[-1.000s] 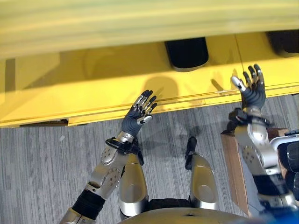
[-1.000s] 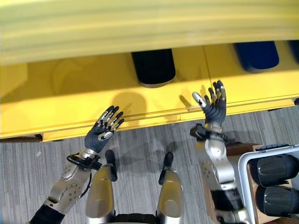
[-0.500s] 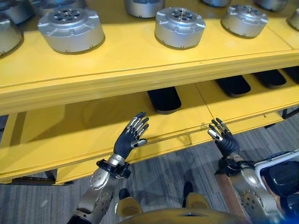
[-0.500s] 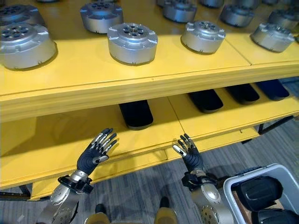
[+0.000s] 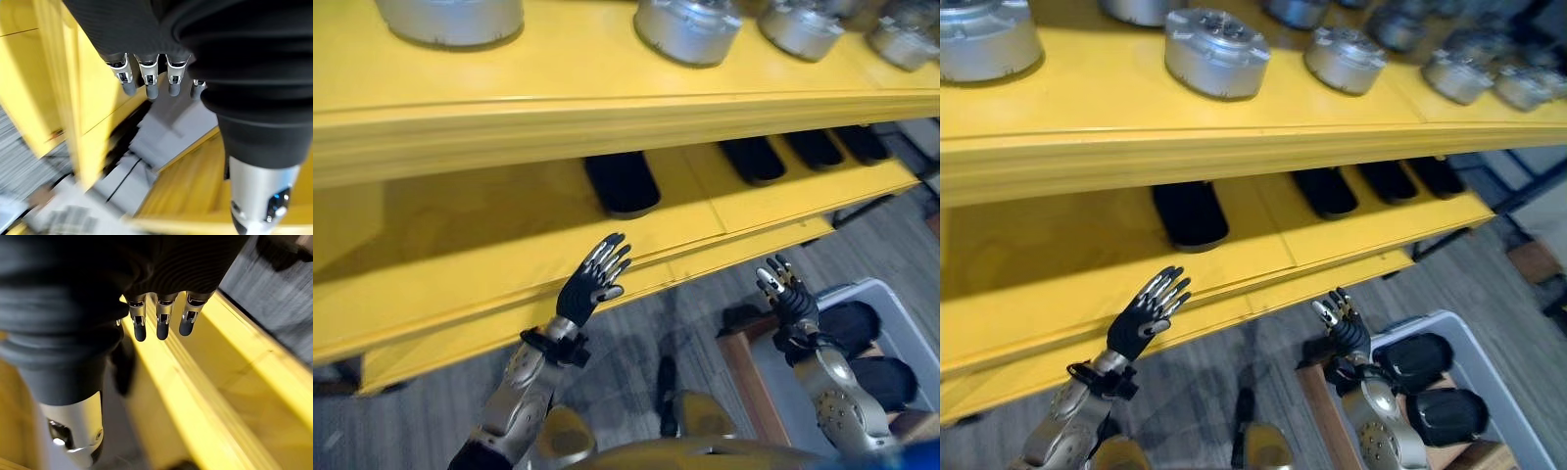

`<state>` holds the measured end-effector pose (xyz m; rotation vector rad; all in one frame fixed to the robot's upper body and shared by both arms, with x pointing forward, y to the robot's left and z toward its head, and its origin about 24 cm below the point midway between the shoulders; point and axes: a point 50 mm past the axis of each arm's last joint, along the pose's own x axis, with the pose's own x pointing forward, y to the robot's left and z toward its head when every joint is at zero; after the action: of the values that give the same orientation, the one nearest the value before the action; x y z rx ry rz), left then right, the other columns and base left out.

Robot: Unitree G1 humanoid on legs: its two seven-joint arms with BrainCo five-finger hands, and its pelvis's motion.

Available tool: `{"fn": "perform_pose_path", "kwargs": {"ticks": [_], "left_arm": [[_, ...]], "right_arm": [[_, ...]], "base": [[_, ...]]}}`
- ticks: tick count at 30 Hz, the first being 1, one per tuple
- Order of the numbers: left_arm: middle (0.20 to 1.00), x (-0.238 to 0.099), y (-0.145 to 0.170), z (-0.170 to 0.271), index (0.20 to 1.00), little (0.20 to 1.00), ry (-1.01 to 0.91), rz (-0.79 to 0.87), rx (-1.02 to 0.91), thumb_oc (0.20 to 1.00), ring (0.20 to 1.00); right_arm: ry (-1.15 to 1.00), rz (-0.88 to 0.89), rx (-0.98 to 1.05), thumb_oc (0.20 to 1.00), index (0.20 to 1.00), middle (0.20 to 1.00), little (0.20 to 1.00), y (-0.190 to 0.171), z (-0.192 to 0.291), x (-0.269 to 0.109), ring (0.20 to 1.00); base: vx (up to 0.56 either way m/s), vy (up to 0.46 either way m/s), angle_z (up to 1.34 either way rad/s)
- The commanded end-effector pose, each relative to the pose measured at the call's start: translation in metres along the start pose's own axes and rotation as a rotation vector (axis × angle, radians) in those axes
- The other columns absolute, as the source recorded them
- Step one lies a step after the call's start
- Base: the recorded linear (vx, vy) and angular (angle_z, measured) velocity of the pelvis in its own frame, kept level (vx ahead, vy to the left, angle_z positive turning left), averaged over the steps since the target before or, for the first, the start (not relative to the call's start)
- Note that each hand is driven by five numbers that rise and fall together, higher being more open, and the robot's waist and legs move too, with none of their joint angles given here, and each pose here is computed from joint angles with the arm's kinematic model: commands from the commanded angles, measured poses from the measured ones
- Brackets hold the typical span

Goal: Move parts from the plastic box to the shelf.

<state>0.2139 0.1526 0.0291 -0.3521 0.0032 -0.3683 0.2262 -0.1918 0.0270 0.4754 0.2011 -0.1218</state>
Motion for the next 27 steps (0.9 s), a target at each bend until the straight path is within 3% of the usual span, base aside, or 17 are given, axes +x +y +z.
{"fn": "perform_pose_path", "kwargs": {"ticks": [1,6,15,21,27], "left_arm": [[1.000,-0.020,0.001,0.020,1.000,1.000,-0.104,0.013,0.066,1.000,1.000],[1.000,-0.030,0.017,0.019,1.000,1.000,-0.076,0.059,0.054,1.000,1.000],[1.000,-0.047,0.018,0.000,1.000,1.000,0.047,-0.005,0.043,1.000,1.000],[1.000,-0.025,0.002,-0.005,1.000,1.000,0.020,-0.092,0.022,1.000,1.000],[1.000,-0.010,-0.002,0.001,1.000,1.000,-0.070,-0.028,-0.046,1.000,1.000]], "right_arm": [[-0.082,0.002,-0.010,1.000,1.000,1.000,1.000,-0.006,0.018,-0.001,1.000],[-0.093,0.016,-0.062,1.000,1.000,1.000,1.000,-0.004,0.025,-0.002,1.000],[-0.196,-0.192,-0.127,1.000,1.000,1.000,1.000,-0.038,0.050,-0.006,1.000],[-0.287,-0.340,-0.129,1.000,1.000,1.000,1.000,-0.049,0.063,-0.007,1.000],[-0.323,-0.353,-0.189,1.000,1.000,1.000,1.000,-0.053,0.067,-0.005,1.000]], "base": [[-0.11,-0.155,0.14],[-0.02,-0.275,-0.51],[-0.02,-0.138,-0.38],[0.00,-0.184,-0.33],[0.02,-0.221,-0.29]]}}
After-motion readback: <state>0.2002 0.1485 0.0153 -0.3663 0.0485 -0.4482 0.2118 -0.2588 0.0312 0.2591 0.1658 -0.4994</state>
